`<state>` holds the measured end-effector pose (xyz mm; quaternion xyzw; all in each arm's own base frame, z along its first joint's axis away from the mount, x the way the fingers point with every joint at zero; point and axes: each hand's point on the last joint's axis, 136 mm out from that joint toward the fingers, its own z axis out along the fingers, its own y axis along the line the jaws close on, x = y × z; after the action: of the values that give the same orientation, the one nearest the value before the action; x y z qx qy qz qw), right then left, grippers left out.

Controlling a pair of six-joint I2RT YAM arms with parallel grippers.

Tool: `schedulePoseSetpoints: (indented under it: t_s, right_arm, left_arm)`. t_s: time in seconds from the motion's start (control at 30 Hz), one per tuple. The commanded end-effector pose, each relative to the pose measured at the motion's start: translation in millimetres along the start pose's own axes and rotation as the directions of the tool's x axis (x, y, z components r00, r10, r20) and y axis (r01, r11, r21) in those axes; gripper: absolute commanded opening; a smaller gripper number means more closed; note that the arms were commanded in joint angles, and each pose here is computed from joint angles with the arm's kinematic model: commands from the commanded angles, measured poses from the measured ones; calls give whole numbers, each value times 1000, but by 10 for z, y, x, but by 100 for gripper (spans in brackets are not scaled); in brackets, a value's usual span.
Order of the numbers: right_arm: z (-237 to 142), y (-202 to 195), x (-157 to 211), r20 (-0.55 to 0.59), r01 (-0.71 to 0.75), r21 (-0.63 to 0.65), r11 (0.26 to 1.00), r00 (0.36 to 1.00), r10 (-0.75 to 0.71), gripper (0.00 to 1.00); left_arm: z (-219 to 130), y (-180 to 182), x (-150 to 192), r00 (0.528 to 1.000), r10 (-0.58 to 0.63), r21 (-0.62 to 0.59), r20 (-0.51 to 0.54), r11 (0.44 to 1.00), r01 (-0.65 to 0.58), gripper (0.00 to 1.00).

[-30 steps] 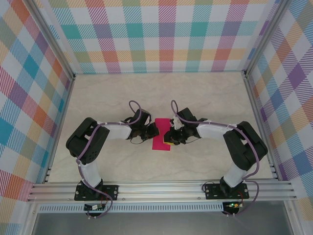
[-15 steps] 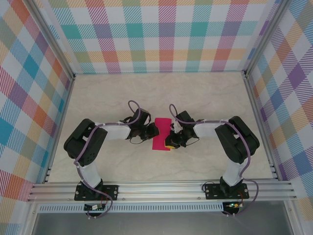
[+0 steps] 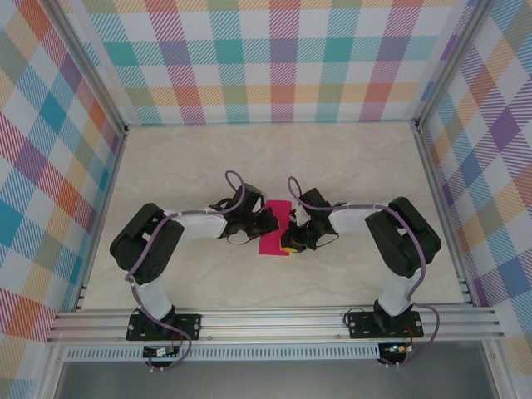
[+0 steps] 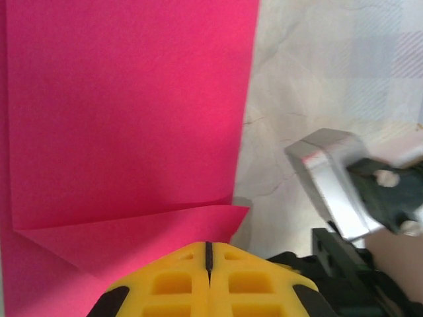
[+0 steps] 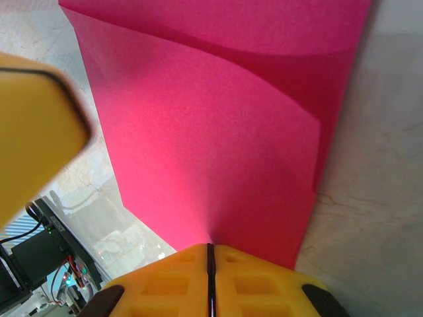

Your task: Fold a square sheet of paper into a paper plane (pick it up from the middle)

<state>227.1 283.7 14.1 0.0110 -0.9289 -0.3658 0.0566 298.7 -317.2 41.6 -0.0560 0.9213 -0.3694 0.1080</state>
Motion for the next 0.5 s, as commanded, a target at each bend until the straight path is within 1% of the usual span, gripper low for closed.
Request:
schedulePoseSetpoints:
  t_s: [0.0,0.13,0.27,0.47]
  right_arm:
    - [109,-334,103,-26,-62,98,993,998,65,9]
    - [121,-372,123,-30,-68,108,992,997,72,9]
    - [136,-415,151,-35,-73,115,991,996,78,9]
    - [142,-452,180,-37,-73,120,990,996,78,9]
  left_arm:
    - [133,146,151,999,-27,-14,-43,1000,27,0]
    - [176,299,168,999,-23,-59,-34,998,21,0]
    - [127,434,97,1000,-3,-116,24,993,5,0]
    - [29,423,-77,997,36,-127,73,992,-26,0]
